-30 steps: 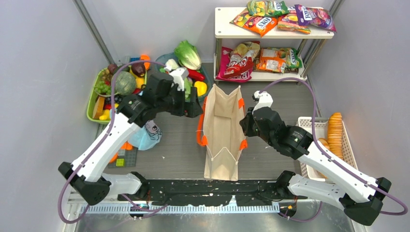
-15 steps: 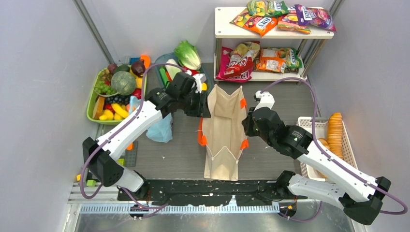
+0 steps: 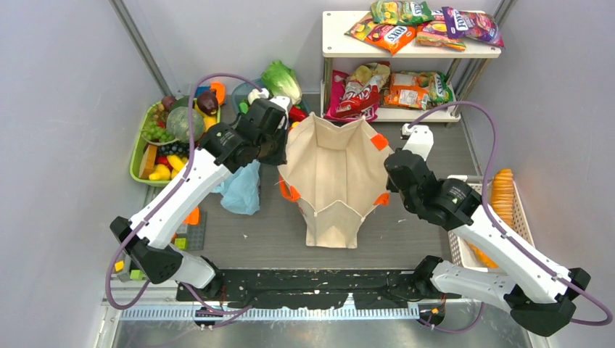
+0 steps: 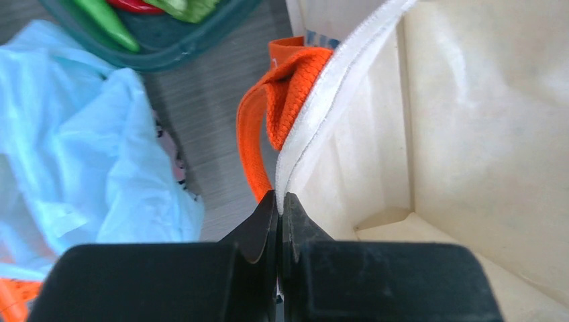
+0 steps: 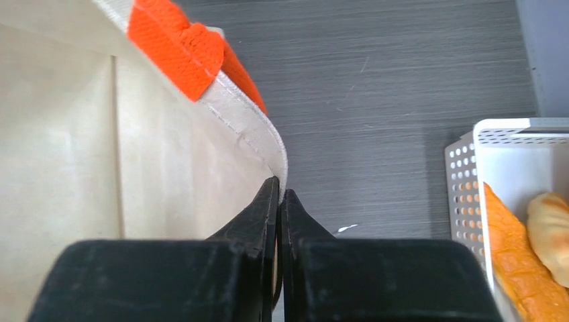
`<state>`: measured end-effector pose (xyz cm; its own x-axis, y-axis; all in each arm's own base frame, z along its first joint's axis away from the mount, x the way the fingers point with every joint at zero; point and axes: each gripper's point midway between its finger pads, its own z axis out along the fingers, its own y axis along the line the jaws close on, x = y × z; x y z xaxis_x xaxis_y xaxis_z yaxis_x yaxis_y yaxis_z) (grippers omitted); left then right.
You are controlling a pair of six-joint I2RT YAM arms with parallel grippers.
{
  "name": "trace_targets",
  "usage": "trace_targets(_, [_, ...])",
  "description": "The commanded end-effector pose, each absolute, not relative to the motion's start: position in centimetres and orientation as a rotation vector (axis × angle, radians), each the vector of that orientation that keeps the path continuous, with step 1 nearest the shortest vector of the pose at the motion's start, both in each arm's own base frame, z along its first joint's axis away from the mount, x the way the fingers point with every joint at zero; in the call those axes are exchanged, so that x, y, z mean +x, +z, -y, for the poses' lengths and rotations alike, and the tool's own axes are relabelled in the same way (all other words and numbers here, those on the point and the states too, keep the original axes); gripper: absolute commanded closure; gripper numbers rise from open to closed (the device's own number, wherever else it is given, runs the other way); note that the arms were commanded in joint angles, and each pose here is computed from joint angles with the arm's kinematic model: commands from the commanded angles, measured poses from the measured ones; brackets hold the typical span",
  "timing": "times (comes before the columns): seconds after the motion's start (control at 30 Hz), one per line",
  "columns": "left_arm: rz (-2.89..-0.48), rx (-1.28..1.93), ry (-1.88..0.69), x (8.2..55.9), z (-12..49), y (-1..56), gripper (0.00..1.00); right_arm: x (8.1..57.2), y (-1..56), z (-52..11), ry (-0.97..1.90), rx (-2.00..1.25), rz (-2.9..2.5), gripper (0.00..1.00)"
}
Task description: Place the mixed food into the grocery bags and tie them
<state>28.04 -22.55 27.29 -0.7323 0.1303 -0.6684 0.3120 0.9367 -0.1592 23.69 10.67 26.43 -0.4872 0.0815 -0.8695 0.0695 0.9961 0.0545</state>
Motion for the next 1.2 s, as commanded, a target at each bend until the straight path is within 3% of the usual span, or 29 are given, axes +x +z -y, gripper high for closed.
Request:
trace_targets(0.0, [-2.323,0.279,-0.075,28.0,17.9,29.9,1.0,24.2,29.0,-7.4,-0.126,0.162,-2.002,0.95])
trace_targets(0.37, [-2.279,0.218,0.264,28.6,13.1,30.7,1.0,24.1,29.6,-2.1,-0.27,0.272,-1.988,0.95])
trace_targets(0.47, [-2.302,0.286,0.103,27.9,15.2,30.6,1.0,24.2,30.0,-3.3,-0.177,0.21,-1.985,0.95])
trace_targets(0.77, [-2.256,0.459,-0.694,24.0,25.6,31.7,1.0,23.6,30.6,-11.8,0.341,-0.1,-1.963,0.92])
trace_targets(0.83, [-2.267,0.46,-0.713,23.9,25.9,31.5,1.0,23.7,30.7,-12.7,0.384,-0.124,-1.965,0.77])
trace_targets(0.87, [-2.276,0.451,-0.697,24.0,25.8,31.3,1.0,23.6,30.8,-13.3,0.411,-0.142,-1.967,0.52])
trace_targets(0.93, [-2.29,0.432,-0.651,24.3,25.2,30.8,1.0,24.0,30.6,-13.6,0.42,-0.124,-1.978,0.26])
trace_targets(1.0, [-2.302,0.409,-0.613,24.5,24.5,30.2,1.0,24.5,30.6,-13.5,0.415,-0.073,-1.983,0.16])
trace_targets(1.17, [-2.336,0.378,-0.577,24.6,23.2,27.9,1.0,26.1,32.9,-12.7,0.413,0.003,-1.921,0.14])
